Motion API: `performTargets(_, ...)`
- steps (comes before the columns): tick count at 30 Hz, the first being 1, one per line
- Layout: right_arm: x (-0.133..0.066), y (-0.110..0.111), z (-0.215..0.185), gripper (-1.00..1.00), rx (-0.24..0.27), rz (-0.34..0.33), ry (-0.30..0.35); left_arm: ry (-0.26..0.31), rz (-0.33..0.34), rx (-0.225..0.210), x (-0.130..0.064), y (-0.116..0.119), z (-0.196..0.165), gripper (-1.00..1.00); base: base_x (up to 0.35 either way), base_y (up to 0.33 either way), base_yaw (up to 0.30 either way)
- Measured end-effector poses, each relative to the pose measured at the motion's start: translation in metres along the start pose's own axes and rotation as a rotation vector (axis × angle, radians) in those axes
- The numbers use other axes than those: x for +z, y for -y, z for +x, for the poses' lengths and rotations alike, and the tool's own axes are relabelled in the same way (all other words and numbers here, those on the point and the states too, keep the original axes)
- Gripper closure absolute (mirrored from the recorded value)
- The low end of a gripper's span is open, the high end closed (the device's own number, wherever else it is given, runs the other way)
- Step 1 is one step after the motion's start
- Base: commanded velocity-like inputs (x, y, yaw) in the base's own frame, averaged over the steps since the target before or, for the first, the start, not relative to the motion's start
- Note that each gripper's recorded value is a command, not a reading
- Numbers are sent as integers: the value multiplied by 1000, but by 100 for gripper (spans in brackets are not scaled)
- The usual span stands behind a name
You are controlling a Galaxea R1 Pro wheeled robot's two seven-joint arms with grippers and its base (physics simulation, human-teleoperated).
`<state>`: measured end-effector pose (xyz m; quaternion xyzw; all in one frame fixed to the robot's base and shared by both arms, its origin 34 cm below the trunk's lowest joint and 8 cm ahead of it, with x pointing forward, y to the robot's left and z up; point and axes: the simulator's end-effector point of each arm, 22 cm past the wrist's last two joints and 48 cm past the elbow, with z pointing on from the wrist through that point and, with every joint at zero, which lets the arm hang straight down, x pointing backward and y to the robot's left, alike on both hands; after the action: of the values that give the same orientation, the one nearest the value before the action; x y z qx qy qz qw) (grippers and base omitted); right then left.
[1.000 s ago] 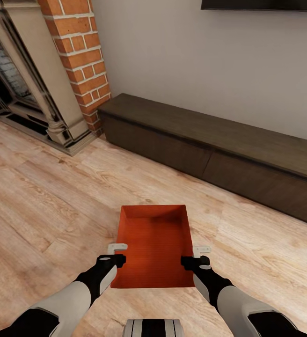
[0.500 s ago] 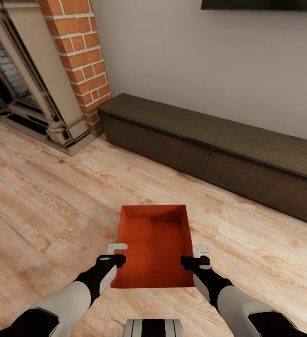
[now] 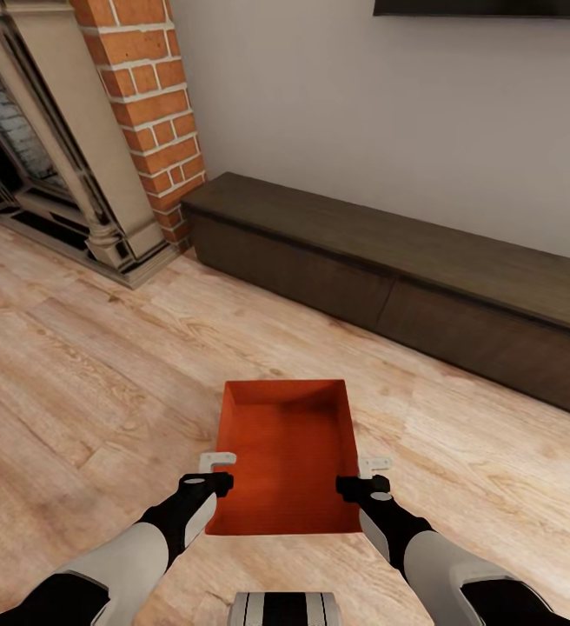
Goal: Move the two storage containers from the living room to the garage. In the garage, place one container on the floor and stack the other container on top of it (either order is fine).
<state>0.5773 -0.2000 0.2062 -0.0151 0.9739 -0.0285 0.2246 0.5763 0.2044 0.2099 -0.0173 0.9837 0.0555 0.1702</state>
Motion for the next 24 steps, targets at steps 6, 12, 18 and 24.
performTargets(6, 10, 9, 8, -100, -3, 12, 0, 0, 1, 1, 9, 2, 6, -100, 0, 0, 0)
performTargets(12, 11, 18, 8, -100, -8, 24, 0, 0, 0, 0, 9, 1, 6, -100, 0, 0, 0)
performTargets(18, 11, 19, 8, -100, -8, 25, 0, 1, 0, -1, 9, 1, 6, -100, 0, 0, 0)
performTargets(24, 11, 19, 8, -100, -8, 25, 0, 1, -1, -1, 10, 0, 6, -100, 0, 0, 0)
